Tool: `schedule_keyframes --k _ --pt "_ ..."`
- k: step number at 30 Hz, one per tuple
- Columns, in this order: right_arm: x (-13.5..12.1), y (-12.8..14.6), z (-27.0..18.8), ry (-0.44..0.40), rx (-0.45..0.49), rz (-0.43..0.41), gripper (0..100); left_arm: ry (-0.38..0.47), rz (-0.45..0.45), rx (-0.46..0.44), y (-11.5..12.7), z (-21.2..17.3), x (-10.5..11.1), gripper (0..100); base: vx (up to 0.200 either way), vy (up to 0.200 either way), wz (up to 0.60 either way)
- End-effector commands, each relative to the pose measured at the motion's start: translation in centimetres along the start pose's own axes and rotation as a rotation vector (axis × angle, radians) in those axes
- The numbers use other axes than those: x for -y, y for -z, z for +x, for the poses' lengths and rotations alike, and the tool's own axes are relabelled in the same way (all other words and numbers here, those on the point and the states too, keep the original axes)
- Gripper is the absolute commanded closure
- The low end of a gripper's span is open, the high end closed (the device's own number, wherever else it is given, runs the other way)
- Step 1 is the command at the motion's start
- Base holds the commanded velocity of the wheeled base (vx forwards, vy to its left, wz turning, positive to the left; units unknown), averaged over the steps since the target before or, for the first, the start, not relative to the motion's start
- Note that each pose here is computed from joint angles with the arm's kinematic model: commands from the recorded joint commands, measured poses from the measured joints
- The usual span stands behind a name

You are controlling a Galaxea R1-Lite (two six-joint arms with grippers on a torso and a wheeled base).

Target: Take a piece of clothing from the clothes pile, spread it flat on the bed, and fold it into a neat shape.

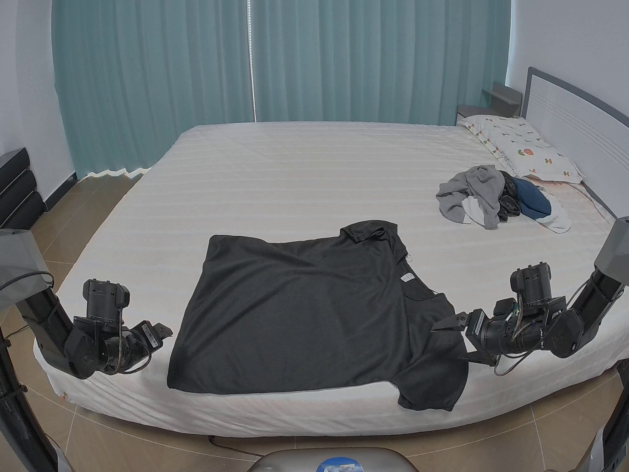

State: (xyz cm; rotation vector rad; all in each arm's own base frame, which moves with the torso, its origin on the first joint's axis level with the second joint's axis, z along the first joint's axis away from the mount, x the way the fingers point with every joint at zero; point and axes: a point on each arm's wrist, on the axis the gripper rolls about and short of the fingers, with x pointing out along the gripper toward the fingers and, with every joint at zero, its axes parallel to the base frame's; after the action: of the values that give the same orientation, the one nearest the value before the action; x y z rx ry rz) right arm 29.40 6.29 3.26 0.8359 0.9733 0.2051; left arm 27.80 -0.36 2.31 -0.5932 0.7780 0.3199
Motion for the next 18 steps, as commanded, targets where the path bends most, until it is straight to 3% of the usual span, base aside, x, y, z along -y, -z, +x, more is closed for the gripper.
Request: schedule_keyframes --k 1,14,18 --pt "-0.1 -0.14 0.06 -0.004 0.005 0.011 0 0.016 -0.029 0.011 -0.59 0.12 0.23 0 0.2 0.0 0.0" --pt "-0.25 -0.05 0.23 -0.03 0.028 0.018 0 0.05 -0.063 -0.027 -0.44 0.6 0.25 0 0.2 0.0 0.0" --pt "-0.27 -0.02 0.25 -0.031 0.026 0.026 0 0.069 -0.072 -0.037 -0.47 0.53 0.32 0 0.0 0.0 0.0"
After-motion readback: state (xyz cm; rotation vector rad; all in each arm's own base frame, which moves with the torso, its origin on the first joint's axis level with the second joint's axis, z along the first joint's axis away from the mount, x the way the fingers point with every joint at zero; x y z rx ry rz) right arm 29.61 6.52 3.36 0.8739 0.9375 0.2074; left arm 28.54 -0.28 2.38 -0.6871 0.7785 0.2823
